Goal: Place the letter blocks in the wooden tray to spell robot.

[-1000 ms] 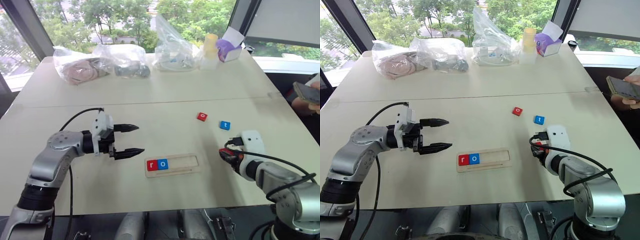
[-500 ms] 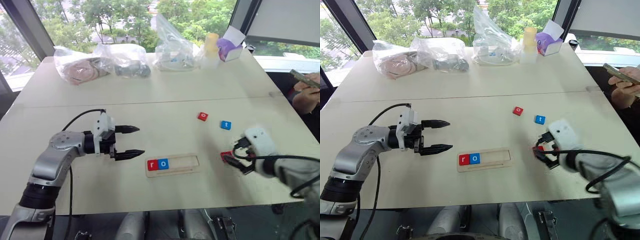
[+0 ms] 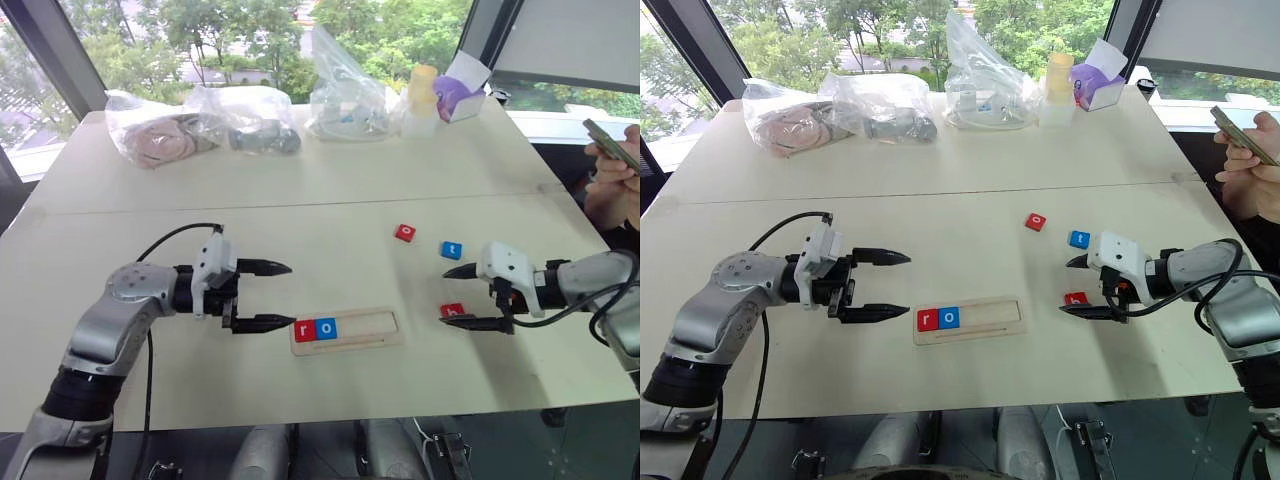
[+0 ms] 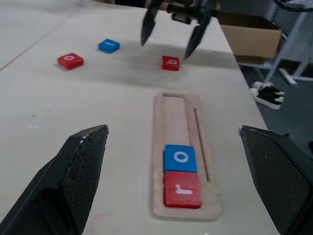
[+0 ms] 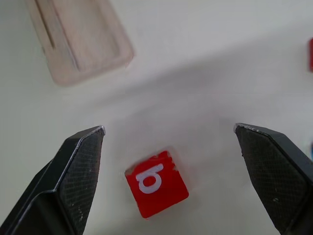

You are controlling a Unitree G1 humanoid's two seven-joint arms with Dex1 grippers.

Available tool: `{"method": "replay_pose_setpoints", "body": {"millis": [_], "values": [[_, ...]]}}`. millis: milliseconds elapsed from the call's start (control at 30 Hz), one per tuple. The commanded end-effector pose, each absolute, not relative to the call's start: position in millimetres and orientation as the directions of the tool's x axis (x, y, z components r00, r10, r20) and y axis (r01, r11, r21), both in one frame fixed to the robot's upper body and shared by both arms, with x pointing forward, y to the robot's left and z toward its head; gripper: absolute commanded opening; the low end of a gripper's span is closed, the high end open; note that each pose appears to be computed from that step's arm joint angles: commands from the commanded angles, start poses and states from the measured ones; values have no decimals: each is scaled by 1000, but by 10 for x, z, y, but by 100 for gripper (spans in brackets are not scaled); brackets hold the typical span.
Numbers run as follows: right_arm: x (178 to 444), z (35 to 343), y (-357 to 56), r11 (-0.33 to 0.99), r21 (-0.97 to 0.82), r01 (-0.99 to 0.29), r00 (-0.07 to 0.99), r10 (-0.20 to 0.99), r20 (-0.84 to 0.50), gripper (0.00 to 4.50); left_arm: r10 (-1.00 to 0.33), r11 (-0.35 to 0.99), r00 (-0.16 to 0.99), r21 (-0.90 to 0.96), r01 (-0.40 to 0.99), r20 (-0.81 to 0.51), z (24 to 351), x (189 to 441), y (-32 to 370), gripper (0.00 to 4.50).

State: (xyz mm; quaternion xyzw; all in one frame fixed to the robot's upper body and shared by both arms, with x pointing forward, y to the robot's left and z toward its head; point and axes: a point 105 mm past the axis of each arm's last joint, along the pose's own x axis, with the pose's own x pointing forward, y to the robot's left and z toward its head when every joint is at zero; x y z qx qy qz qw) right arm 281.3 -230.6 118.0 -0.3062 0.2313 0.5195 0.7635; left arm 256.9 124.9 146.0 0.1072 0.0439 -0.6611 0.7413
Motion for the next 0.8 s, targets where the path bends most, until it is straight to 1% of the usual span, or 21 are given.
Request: {"method": "replay_pose_setpoints", "body": {"millis": [33,233,333,567,667,700,733,800], "values": [[2769,1155,-2299,229,-240,-943,332,661,-673,439,-975,91,117,145,985,-186,1596,2520,1266,450],[2781,1036,-2355,239,-273,-932,363,638,-679,439,-974,107,134,151,983,-184,1610,2510,1258,450],[2764,964,-2413,225,-285,-932,363,610,-704,439,-973,116,144,160,980,-180,1621,2523,1250,450],[2817,924,-2471,234,-303,-924,383,595,-707,439,-971,118,149,167,979,-188,1640,2551,1262,450],[2819,926,-2470,235,-300,-924,381,598,-705,361,-969,120,152,173,978,-192,1642,2559,1269,450],[2818,928,-2464,235,-299,-925,380,601,-703,305,-969,121,154,174,977,-193,1643,2561,1271,450],[2820,937,-2453,238,-295,-925,379,608,-697,265,-969,123,157,175,977,-192,1645,2565,1271,450],[2820,952,-2431,246,-287,-926,378,619,-688,157,-968,125,159,177,976,-193,1647,2569,1273,450]]}}
